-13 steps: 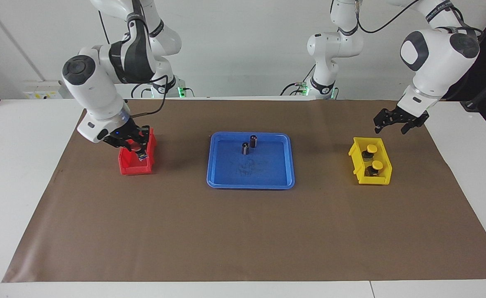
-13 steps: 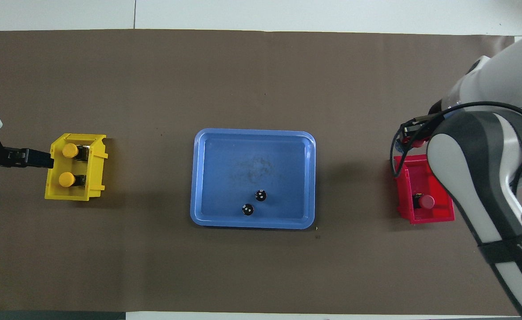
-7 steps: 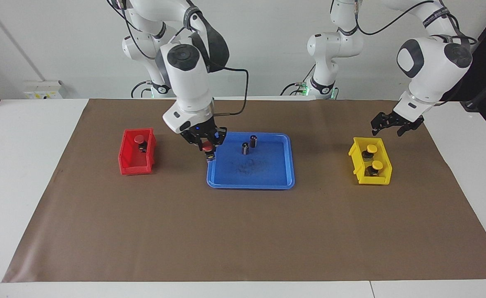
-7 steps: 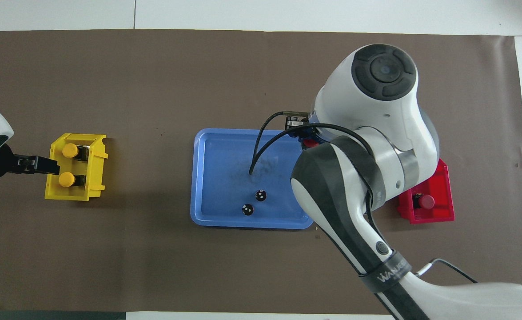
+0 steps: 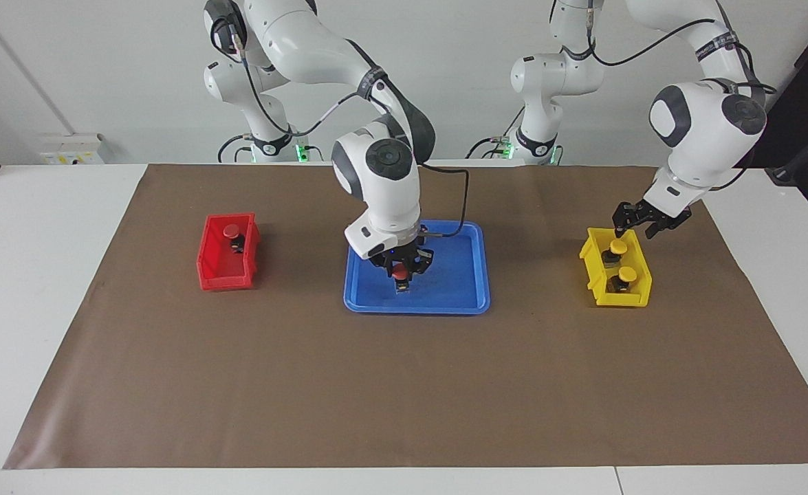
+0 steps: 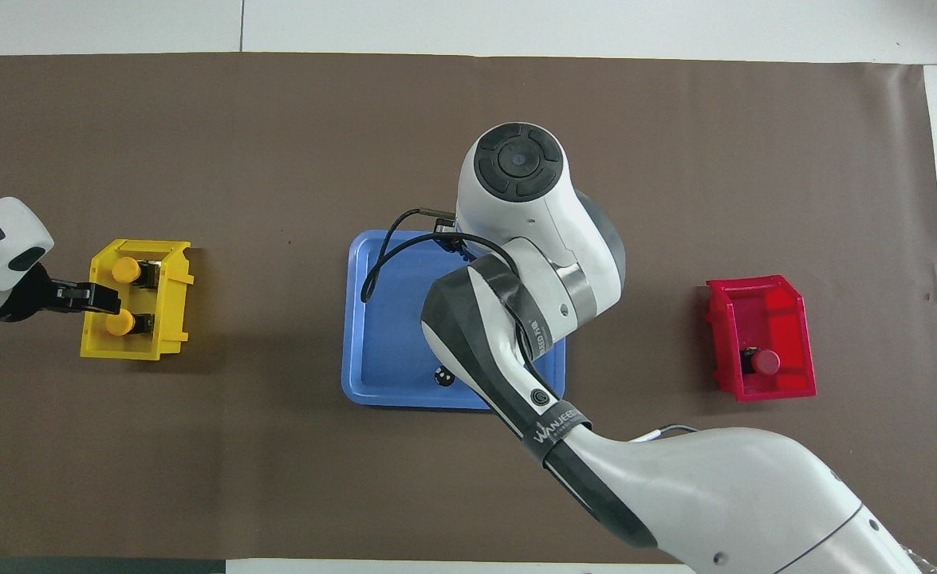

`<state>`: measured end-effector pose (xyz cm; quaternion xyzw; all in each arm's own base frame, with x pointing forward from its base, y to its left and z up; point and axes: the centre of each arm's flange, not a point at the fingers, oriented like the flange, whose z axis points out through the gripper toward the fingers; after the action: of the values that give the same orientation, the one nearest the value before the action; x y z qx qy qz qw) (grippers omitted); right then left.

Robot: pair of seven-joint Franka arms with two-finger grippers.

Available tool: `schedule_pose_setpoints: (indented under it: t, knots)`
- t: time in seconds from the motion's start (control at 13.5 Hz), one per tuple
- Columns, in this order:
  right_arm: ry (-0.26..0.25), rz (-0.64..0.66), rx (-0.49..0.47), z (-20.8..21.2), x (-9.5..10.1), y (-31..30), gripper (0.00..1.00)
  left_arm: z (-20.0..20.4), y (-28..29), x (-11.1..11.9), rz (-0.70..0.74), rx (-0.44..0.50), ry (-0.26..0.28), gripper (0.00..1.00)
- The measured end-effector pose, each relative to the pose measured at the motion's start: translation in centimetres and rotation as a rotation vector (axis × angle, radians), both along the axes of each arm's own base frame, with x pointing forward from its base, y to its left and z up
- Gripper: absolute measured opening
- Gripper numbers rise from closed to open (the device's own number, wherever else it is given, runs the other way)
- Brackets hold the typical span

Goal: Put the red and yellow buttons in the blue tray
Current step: 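Place the red button in the tray while the left gripper grasps yellow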

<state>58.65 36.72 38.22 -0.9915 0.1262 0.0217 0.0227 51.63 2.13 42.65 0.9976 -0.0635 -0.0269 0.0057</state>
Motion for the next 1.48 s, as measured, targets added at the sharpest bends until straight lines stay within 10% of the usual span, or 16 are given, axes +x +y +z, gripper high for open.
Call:
schedule_pose_setpoints:
  t: [0.67, 0.89, 1.04, 1.48]
  knots:
    - [0.002, 0.015, -0.004, -3.0, -1.3, 0.7, 0.43, -3.6, 1.0, 0.2, 0.019, 0.004, 0.01, 0.68]
    - [0.001, 0.015, -0.003, -3.0, -1.5, 0.6, 0.57, -4.5, 0.9, -0.1, 0.019, 0.004, 0.006, 0.68]
    - [-0.025, 0.011, 0.012, -1.0, -1.0, 0.6, 0.78, -5.0, 0.9, -0.4, 0.019, 0.004, 0.008, 0.68]
    - [-0.012, 0.146, -0.006, 10.5, 1.2, -11.3, 0.8, -5.5, 0.8, -0.6, 0.016, 0.004, 0.013, 0.68]
